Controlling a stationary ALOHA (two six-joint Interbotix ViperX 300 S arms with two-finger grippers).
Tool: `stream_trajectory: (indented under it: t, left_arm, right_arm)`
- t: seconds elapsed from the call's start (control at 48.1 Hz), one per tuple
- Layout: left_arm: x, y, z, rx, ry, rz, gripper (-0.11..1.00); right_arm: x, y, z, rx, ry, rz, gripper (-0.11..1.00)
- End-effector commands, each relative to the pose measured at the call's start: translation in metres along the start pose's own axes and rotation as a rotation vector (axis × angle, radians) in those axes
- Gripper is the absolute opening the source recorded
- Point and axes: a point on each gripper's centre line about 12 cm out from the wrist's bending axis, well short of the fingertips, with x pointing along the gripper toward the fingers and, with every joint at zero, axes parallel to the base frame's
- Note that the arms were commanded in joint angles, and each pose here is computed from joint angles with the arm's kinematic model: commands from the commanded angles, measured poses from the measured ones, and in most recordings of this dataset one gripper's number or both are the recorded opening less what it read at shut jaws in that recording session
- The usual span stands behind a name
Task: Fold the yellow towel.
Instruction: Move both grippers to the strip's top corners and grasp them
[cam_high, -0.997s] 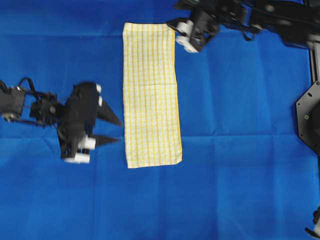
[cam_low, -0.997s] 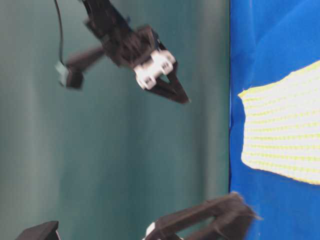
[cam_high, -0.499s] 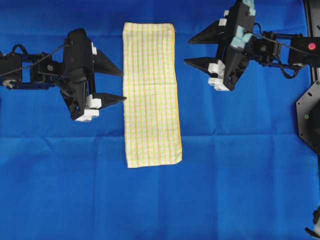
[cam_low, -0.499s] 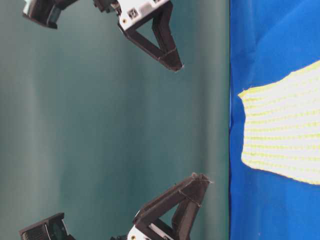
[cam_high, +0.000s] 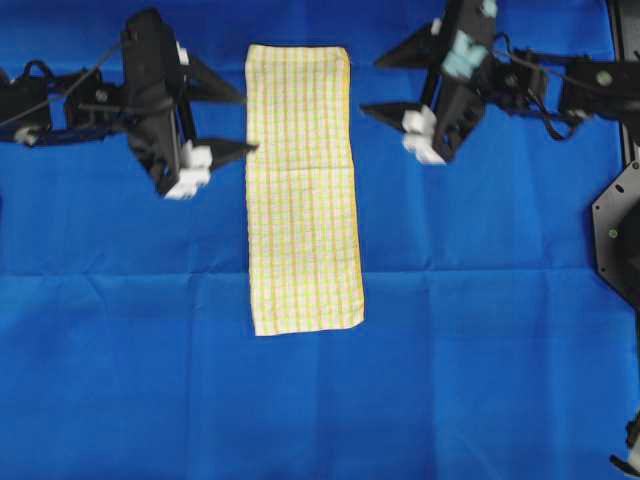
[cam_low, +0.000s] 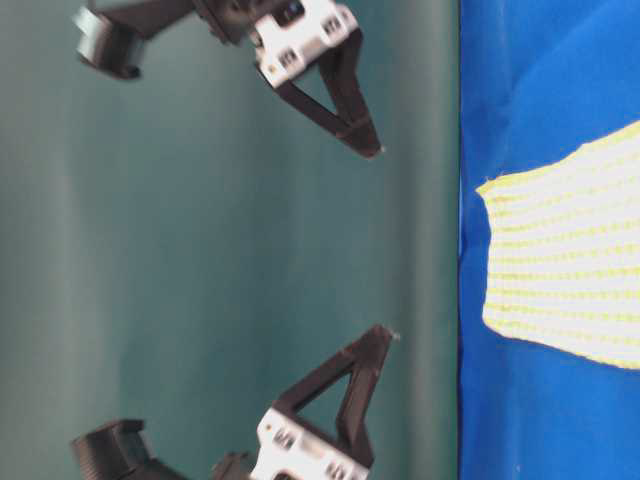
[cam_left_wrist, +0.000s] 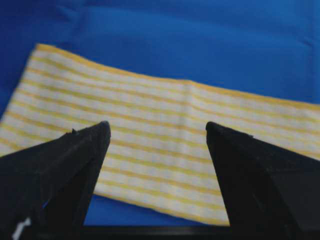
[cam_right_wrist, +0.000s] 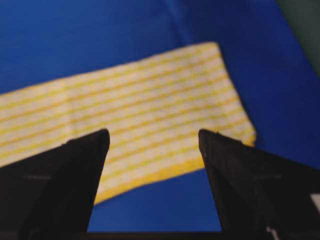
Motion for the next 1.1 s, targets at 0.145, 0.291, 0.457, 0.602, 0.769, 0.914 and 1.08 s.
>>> stream_trajectory:
  t: [0.145,0.291,0.457,0.602,0.769,0.914,1.08]
  left_arm:
    - [0.026,0.047,-0.009,-0.019,-0.007,0.115,0.74]
    - [0.045,0.069,-0.019,-0.030,0.003,0.161,0.75]
    - [0.063,0.095,-0.037,-0.063,0.023,0.216,0.75]
    - [0.077,0.111,-0.054,-0.081,0.039,0.246,0.74]
    - [0.089,0.115,-0.061,-0.085,0.042,0.250,0.74]
    - [0.098,0.121,-0.068,-0.093,0.057,0.260,0.72]
    - [0.105,0.129,-0.076,-0.106,0.076,0.272,0.61]
  right_arm:
    - [0.032,-0.042,0.007,0.058,0.019,-0.095,0.76]
    - [0.056,-0.065,-0.002,0.095,0.062,-0.141,0.77]
    - [0.077,-0.080,-0.011,0.130,0.097,-0.167,0.77]
    - [0.092,-0.086,-0.018,0.163,0.119,-0.179,0.77]
    - [0.103,-0.088,-0.027,0.196,0.136,-0.183,0.77]
    - [0.111,-0.091,-0.034,0.225,0.147,-0.189,0.76]
    - [0.116,-0.091,-0.038,0.248,0.158,-0.194,0.72]
